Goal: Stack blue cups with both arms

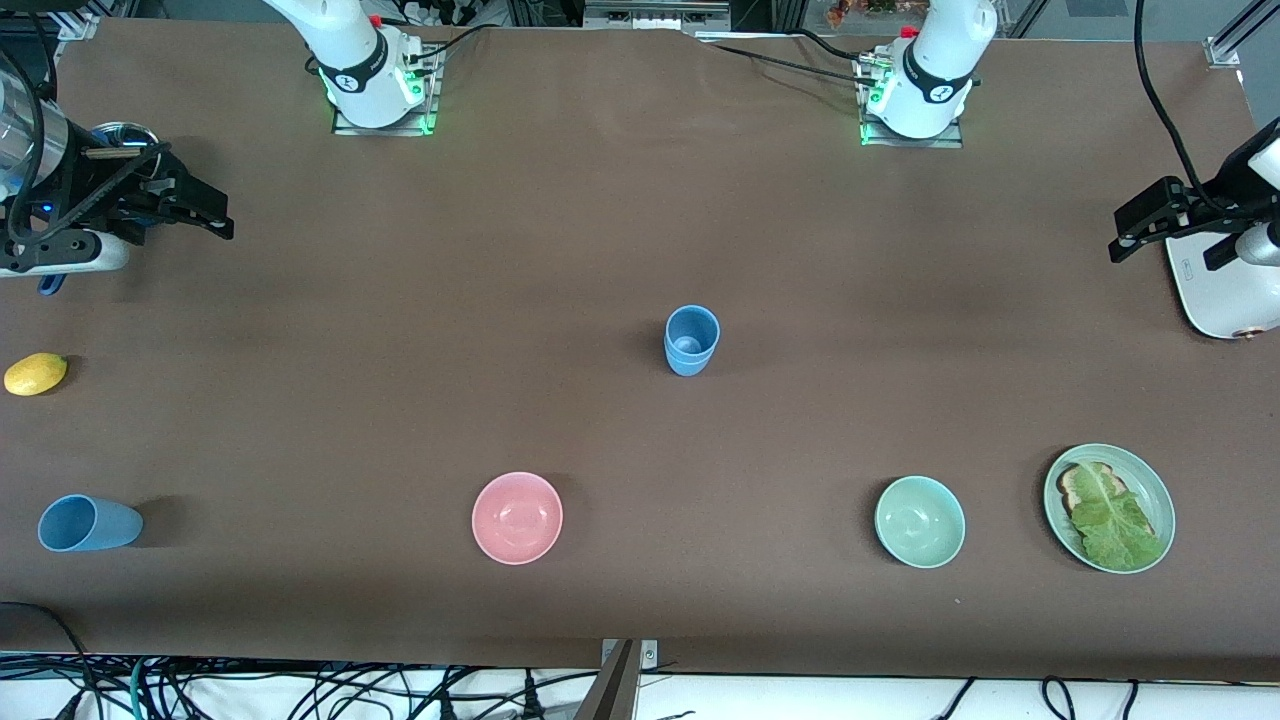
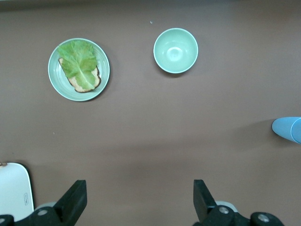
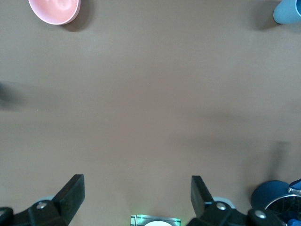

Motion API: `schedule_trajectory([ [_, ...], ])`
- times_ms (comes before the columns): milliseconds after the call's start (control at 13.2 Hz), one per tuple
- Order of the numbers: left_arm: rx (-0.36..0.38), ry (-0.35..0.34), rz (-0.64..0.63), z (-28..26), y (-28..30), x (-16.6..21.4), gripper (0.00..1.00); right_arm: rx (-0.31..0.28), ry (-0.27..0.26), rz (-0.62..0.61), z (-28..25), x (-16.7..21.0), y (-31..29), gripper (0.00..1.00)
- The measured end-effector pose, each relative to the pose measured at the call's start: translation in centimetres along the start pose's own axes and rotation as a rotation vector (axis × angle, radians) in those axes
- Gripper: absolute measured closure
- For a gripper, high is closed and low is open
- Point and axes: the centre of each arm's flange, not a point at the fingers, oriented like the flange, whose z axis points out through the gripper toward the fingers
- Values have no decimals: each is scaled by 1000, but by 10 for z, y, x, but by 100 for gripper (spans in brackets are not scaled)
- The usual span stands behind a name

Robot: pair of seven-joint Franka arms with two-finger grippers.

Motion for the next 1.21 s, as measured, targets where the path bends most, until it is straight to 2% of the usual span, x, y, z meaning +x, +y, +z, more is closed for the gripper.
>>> schedule_trajectory([
  [304, -1, -42, -51, 3, 5, -5, 0, 0, 0, -1, 0, 0, 0, 0],
  [759, 2, -50, -195, 2, 5, -7, 0, 0, 0, -1, 0, 0, 0, 0],
  [1215, 3, -52, -206, 2, 5, -7, 0, 0, 0, -1, 0, 0, -1, 0],
])
